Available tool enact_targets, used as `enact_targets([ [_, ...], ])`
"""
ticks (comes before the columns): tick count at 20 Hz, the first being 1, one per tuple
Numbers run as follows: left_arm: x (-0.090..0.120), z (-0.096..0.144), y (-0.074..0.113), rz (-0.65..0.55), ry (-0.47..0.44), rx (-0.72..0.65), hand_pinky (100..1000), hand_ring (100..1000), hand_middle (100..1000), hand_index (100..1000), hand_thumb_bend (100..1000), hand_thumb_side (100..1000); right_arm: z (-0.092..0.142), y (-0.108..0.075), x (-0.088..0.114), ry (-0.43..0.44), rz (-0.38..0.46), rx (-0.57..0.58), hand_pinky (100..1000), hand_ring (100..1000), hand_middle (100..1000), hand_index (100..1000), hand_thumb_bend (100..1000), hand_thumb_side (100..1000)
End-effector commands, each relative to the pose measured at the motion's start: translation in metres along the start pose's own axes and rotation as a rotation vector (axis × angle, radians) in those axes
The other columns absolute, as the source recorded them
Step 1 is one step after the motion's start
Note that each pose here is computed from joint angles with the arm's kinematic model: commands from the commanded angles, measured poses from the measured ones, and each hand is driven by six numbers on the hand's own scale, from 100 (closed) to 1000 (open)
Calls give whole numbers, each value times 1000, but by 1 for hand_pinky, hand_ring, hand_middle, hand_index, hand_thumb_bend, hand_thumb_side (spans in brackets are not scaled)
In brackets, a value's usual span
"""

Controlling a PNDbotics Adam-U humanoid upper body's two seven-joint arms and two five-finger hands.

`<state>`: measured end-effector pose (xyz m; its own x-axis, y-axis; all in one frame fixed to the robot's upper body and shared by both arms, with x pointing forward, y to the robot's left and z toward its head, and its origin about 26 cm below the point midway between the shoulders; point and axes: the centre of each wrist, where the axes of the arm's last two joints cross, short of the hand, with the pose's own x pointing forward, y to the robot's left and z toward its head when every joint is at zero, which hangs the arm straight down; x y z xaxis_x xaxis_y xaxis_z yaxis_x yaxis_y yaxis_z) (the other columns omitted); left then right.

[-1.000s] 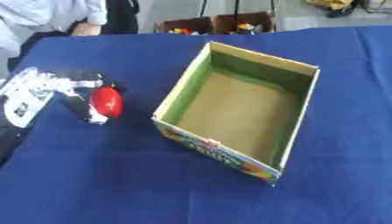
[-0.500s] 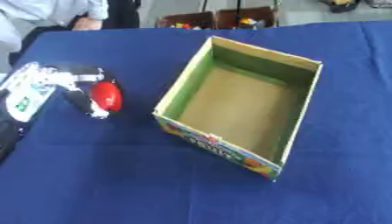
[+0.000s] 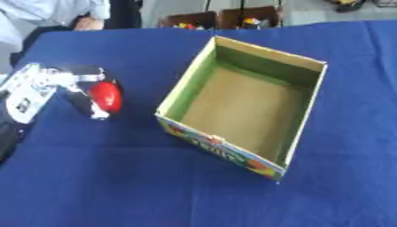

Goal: Pick up objects on the table and place them in the box.

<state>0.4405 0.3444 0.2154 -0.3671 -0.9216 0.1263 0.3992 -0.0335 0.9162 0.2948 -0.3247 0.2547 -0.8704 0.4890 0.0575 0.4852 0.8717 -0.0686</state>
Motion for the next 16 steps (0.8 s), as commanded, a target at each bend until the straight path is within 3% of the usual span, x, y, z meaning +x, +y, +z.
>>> enact_targets([
  [1,-6,14,12,-22,31,41,367,594,664,747,100,344,-6,-4,2,-18,2,-8,710,751,666,751,100,1000],
  [9,13,24,31,-29,-45,146,350,583,637,744,100,353,-6,-5,2,-16,1,-8,709,752,667,751,100,1000],
  [16,44,49,64,-68,-171,296,335,564,620,745,100,353,-6,-6,2,-15,0,-8,709,751,667,751,100,1000],
])
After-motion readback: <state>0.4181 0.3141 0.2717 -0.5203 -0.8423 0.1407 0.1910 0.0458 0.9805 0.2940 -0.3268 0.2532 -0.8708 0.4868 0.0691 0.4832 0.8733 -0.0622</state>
